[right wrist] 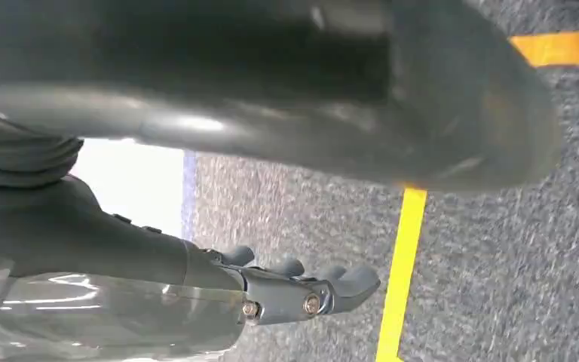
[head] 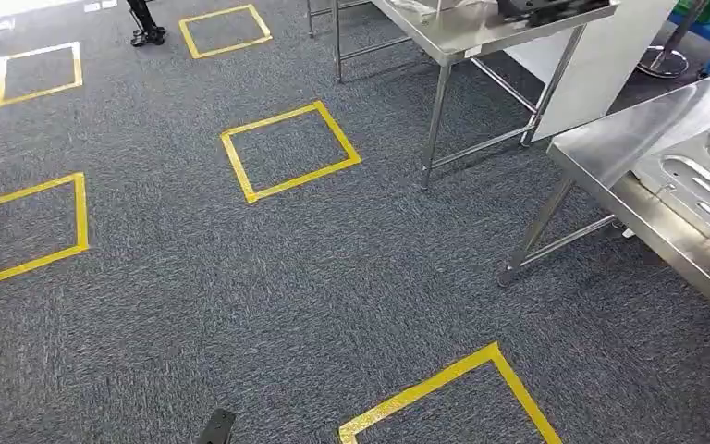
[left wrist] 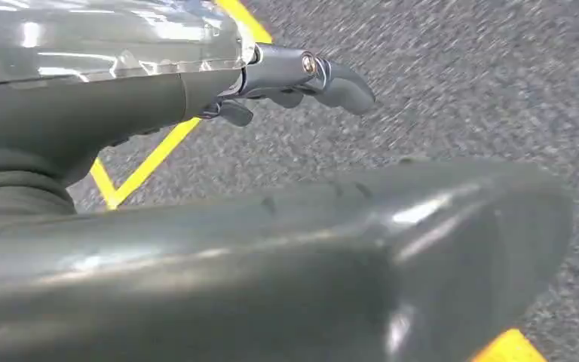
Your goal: Take the parts from the cabinet and place them on the table.
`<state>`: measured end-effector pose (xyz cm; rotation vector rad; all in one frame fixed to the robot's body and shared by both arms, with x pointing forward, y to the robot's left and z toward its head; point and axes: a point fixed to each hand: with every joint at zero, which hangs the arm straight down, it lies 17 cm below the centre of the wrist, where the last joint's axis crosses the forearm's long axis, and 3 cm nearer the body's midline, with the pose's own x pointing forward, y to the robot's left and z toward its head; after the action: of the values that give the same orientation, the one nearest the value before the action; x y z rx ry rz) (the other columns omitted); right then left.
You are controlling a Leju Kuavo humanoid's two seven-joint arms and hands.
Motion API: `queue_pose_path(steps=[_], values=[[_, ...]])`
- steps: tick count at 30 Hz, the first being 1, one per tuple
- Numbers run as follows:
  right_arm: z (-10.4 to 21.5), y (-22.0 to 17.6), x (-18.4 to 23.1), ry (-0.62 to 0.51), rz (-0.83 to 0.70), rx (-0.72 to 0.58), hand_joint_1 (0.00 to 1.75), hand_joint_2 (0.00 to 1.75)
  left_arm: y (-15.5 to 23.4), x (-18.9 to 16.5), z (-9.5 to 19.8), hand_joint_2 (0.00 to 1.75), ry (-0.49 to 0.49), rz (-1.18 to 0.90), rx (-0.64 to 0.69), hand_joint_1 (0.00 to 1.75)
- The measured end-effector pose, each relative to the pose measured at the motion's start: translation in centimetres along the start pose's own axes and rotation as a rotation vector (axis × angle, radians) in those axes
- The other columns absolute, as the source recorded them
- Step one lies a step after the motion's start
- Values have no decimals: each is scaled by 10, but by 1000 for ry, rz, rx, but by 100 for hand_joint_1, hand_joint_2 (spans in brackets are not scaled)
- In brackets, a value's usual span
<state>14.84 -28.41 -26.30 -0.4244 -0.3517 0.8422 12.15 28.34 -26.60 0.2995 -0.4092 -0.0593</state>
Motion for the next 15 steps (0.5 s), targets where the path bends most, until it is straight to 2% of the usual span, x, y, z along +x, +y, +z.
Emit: queue_pose_path(steps=[15], values=[[-2,-8,-2,-35,-4,-39,0,0,-18,2,5,0,0,-9,-44,0]])
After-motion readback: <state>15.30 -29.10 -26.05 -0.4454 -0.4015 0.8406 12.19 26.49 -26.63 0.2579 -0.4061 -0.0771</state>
